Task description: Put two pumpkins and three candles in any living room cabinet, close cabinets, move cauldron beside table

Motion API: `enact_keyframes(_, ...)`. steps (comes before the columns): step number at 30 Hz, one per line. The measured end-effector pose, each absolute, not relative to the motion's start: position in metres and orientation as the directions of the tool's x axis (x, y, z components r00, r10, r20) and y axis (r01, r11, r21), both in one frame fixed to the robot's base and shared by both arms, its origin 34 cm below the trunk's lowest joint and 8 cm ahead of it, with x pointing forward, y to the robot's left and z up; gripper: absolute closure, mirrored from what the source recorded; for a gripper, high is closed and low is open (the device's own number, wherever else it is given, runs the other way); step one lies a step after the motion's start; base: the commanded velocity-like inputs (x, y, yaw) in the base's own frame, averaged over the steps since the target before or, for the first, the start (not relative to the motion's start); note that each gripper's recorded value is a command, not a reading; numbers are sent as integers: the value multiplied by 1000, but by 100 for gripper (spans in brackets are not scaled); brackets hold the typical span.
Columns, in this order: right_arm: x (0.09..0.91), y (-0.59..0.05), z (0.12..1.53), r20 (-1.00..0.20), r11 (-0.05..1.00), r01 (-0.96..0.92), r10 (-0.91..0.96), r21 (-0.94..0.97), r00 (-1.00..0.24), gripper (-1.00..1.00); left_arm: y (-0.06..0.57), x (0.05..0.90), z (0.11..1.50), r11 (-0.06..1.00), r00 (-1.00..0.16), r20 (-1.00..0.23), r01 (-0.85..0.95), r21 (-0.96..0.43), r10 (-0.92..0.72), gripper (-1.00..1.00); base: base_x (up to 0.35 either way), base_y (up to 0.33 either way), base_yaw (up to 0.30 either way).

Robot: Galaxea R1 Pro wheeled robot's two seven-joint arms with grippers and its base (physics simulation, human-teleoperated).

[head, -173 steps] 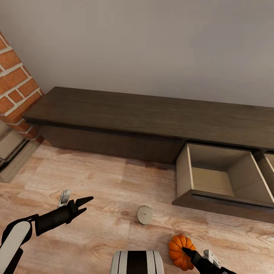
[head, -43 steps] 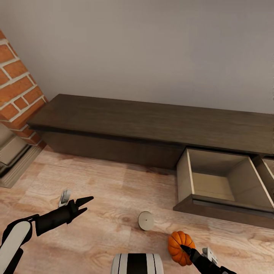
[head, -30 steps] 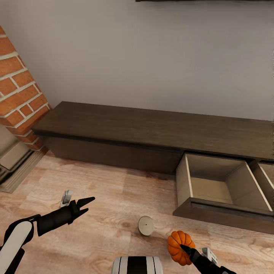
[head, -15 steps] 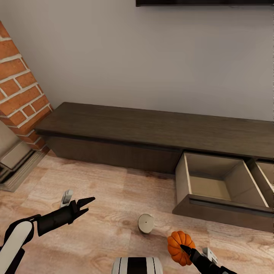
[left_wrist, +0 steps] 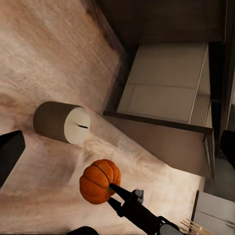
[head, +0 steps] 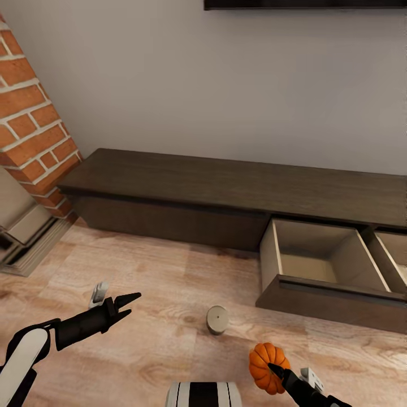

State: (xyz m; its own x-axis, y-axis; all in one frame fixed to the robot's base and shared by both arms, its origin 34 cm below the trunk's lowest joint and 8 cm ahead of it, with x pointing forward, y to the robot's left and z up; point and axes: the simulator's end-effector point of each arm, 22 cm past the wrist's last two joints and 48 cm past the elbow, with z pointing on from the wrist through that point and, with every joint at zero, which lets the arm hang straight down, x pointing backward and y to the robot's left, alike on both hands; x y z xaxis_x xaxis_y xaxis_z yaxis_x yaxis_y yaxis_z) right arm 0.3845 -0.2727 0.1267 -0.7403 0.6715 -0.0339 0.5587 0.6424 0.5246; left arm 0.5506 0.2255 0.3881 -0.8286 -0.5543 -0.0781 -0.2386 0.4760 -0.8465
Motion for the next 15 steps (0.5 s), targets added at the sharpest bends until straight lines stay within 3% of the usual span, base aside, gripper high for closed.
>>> enact_keyframes(11, 385, -273, 127, -38, 643, 558, 672, 525, -739, 100, 225, 551, 389, 475, -829, -78, -238, -847, -554, -100, -48, 7, 6)
enact_keyframes(15, 385, -274, 127, -37, 643, 559, 673, 524, -739, 100, 225, 551, 390, 474, -827, -81, -235, -848, -556, -100, 0, 0, 178)
